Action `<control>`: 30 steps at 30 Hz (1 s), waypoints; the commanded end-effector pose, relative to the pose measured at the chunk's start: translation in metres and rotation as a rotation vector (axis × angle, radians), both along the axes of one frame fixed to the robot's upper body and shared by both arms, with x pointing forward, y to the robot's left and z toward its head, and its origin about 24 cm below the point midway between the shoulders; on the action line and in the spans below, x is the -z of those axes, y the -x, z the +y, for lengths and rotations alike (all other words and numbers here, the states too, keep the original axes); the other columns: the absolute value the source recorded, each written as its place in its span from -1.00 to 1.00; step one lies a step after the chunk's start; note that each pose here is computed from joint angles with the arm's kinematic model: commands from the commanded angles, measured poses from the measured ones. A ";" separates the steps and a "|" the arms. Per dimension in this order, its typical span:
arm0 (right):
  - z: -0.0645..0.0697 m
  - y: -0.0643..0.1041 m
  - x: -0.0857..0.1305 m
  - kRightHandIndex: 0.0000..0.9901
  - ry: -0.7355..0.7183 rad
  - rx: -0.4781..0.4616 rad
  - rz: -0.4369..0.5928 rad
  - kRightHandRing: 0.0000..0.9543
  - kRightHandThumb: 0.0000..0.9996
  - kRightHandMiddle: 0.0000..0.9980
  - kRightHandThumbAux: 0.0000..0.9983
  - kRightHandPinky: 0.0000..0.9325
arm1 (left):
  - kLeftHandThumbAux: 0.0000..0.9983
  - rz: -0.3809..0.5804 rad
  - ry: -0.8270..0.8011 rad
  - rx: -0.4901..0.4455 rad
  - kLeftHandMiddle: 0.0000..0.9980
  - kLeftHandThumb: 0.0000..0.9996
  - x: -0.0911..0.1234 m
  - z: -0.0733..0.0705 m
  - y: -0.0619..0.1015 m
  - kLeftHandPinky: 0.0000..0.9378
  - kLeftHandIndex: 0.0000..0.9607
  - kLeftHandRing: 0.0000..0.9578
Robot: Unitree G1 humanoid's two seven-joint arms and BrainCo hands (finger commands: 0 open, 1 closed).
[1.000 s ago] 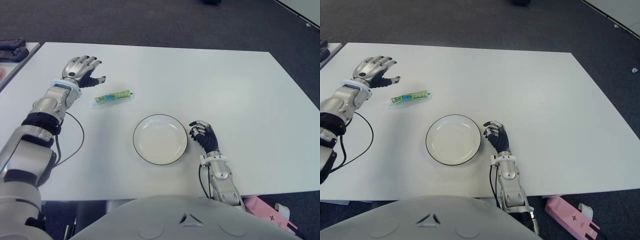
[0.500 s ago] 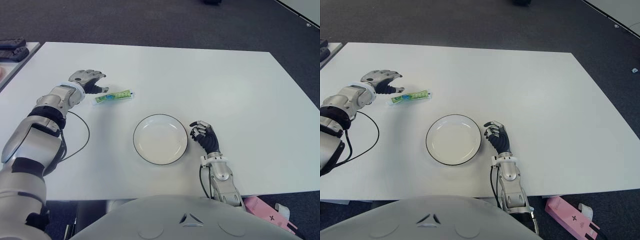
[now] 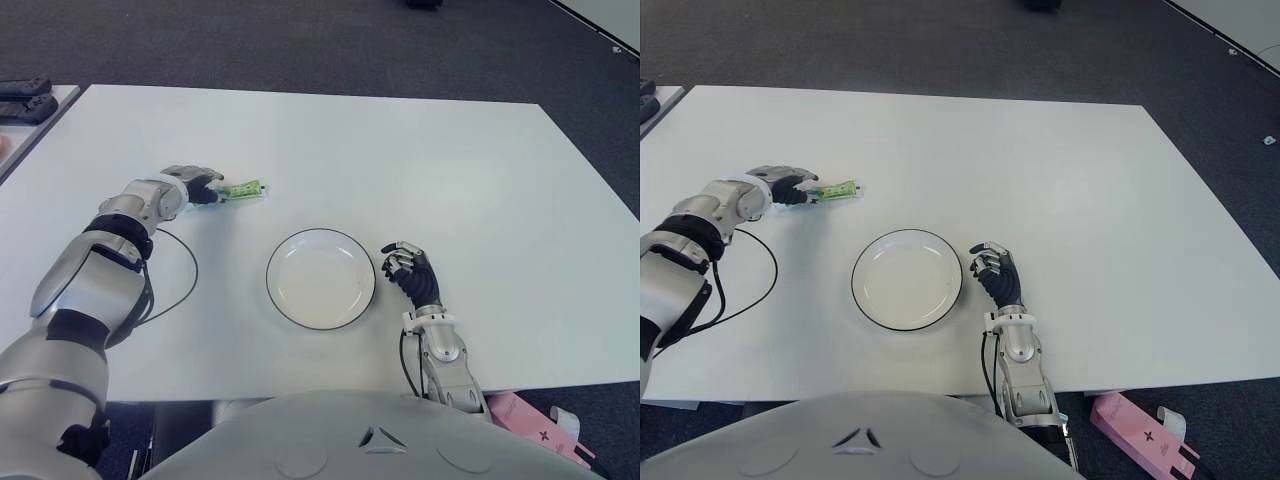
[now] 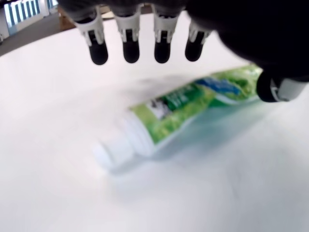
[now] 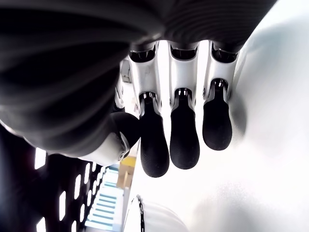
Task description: Put the toothpaste on the table into the plate.
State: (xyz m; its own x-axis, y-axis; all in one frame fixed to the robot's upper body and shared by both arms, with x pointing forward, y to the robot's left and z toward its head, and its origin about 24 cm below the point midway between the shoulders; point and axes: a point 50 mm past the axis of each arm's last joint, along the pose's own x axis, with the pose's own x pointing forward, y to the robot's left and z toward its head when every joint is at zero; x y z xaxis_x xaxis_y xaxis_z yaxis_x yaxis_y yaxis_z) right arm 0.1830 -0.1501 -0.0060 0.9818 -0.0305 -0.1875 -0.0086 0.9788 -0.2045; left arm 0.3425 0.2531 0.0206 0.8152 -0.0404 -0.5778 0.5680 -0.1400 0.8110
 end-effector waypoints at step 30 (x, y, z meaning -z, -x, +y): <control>-0.001 0.008 0.005 -0.13 0.011 0.008 0.029 0.37 0.41 0.31 0.46 0.38 | -0.48 0.233 0.049 0.048 -1.00 -0.06 0.066 -0.038 0.040 -0.85 -1.00 -1.00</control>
State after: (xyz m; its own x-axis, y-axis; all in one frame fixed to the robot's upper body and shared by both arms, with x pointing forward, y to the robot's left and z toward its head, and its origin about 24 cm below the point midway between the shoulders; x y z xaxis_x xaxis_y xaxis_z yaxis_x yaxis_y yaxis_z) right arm 0.1771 -0.1511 -0.0068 0.9801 -0.0461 -0.1933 0.0028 0.9758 -0.2186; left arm 0.3349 0.2372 -0.0008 0.7735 -0.0389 -0.6326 0.6254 -0.1145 0.7718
